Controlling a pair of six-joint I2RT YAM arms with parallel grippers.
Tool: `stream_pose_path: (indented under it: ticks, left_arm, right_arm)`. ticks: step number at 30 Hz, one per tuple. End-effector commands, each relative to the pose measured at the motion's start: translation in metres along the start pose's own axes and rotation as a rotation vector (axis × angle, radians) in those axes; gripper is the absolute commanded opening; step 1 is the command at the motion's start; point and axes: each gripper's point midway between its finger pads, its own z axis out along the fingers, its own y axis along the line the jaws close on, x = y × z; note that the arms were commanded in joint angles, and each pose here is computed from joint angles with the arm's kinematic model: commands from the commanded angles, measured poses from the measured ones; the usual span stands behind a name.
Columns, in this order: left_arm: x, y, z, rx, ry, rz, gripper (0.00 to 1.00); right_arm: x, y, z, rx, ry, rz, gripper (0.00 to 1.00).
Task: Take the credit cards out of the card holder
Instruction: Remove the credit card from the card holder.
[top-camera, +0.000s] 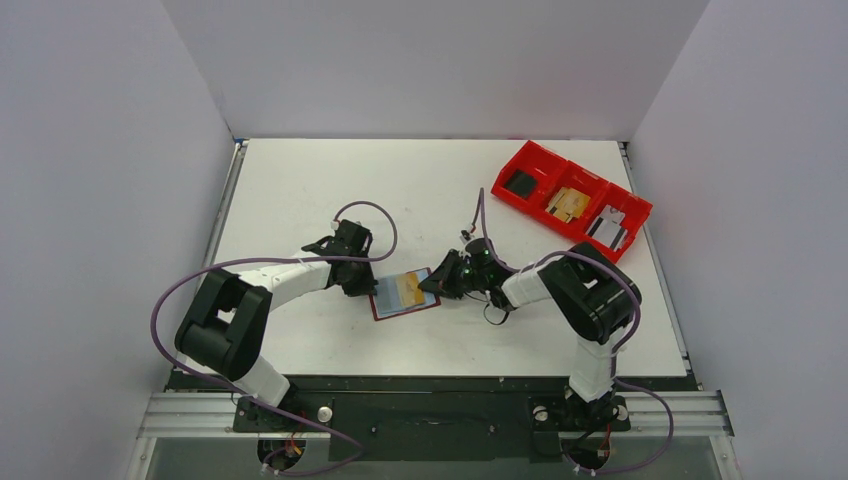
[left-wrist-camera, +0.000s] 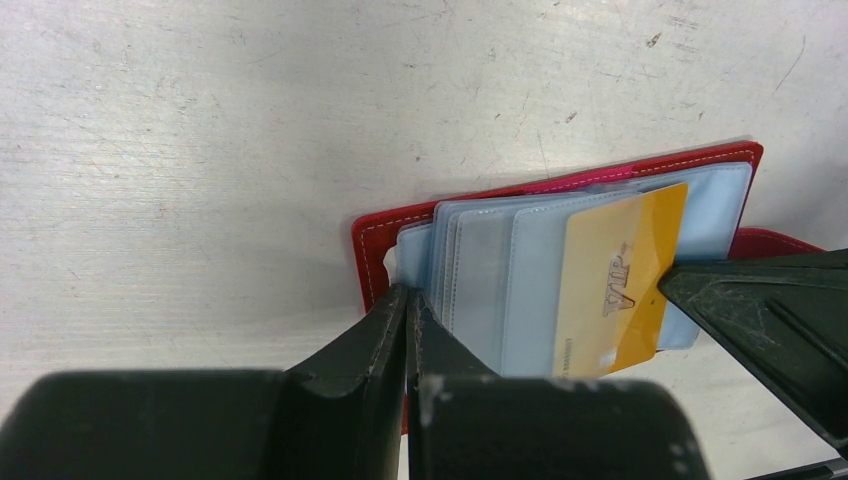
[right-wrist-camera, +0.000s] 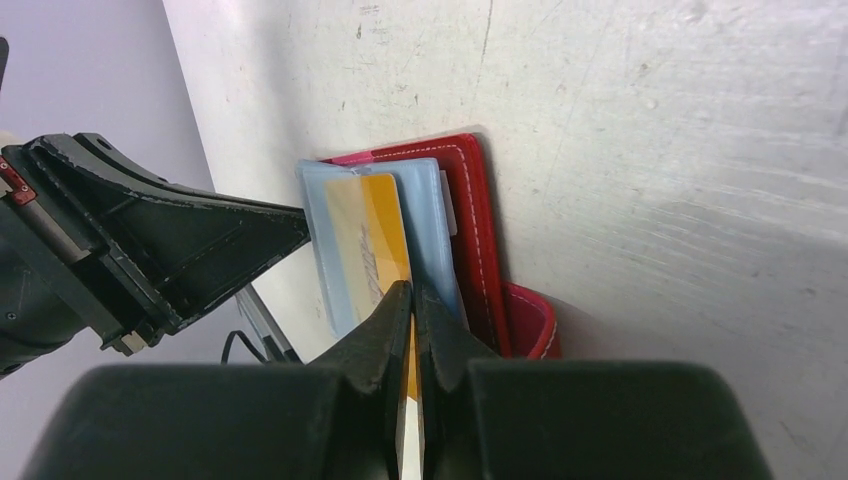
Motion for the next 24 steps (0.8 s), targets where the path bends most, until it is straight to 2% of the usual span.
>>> stream_pose_path:
  ticks: [1, 6, 10, 12, 24]
  left_arm:
    - [0.025, 0.035, 0.01, -0.14, 0.075, 0.03, 0.0]
    - [0.025, 0.034, 0.011, -0.135, 0.074, 0.033, 0.0]
    - [0.025, 0.031, 0.011, -0.131, 0.076, 0.037, 0.0]
    - [0.024, 0.03, 0.011, -0.128, 0.076, 0.038, 0.0]
    - [0.025, 0.026, 0.012, -0.124, 0.079, 0.043, 0.0]
  right_arm:
    - [-0.015, -0.002, -0.009, 0.018, -0.064, -0.031, 0.0]
    - [-0.013, 0.002, -0.008, -0.003, -0.035, -0.044, 0.0]
    - [-0.005, 0.01, -0.003, -0.033, 0.01, -0.056, 0.16]
    - [-0.001, 0.012, 0.0, -0.036, 0.026, -0.067, 0.2]
    - [0.011, 0.011, 0.015, -0.014, 0.073, -0.088, 0.25]
